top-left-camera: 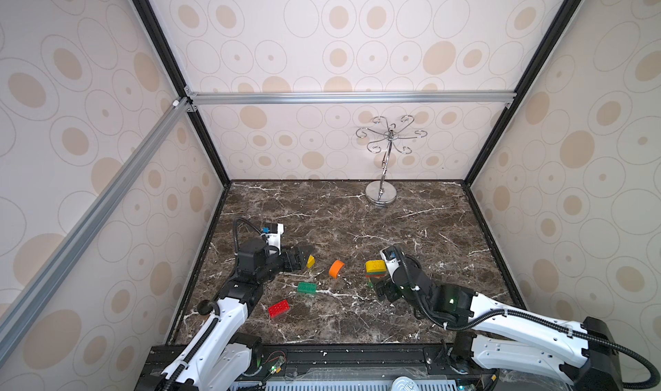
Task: Assemble an ice cream with lego
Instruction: Adjust the lego brick at the center of the board.
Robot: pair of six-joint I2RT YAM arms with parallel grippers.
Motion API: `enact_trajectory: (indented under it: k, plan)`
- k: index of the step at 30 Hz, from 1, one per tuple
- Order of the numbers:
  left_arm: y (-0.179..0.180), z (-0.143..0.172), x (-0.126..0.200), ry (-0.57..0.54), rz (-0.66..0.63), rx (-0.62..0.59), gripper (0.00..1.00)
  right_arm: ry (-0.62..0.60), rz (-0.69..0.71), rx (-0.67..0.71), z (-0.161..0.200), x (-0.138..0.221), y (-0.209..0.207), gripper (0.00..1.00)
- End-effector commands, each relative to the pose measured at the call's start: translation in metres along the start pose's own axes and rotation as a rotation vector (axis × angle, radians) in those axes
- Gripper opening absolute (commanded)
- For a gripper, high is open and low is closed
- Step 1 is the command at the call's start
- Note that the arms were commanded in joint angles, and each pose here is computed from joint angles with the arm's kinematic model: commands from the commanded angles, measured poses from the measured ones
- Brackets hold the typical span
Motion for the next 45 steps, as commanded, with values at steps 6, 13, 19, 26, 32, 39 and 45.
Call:
enact_trajectory:
  k: [6, 13, 19, 26, 32, 39, 45]
  plan:
    - [0.002, -0.003, 0.003, -0.018, -0.022, 0.009, 1.00, -0.186, 0.073, -0.070, -0.004, -0.007, 0.006, 0.98]
    - [0.002, -0.002, 0.004, -0.013, -0.028, 0.007, 1.00, -0.189, 0.076, -0.105, 0.005, -0.018, 0.009, 0.99]
    - [0.003, -0.002, 0.003, -0.010, -0.028, 0.010, 1.00, -0.181, 0.095, -0.156, 0.013, -0.026, 0.010, 0.98]
    - [0.005, -0.002, 0.004, -0.019, -0.058, 0.008, 1.00, -0.172, 0.118, -0.187, 0.016, -0.035, 0.012, 0.98]
    - [0.006, -0.003, 0.002, -0.016, -0.055, 0.007, 1.00, -0.152, 0.116, -0.225, 0.019, -0.039, 0.008, 0.98]
    - [0.006, -0.002, 0.002, -0.013, -0.057, 0.007, 1.00, -0.126, 0.086, -0.252, 0.018, -0.044, 0.006, 0.98]
    - [0.006, -0.003, 0.002, -0.013, -0.059, 0.007, 1.00, -0.122, 0.089, -0.257, 0.017, -0.048, 0.006, 0.99]
Point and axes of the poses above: each gripper's point midway between its finger pads, its own x axis back along the fingers, its own y axis along the line the jaws close on, z = x × y, the point moved 7 cm from there along x, back along the fingers, and after that the axes turned 1 degree about x, right-handed, at the moved point
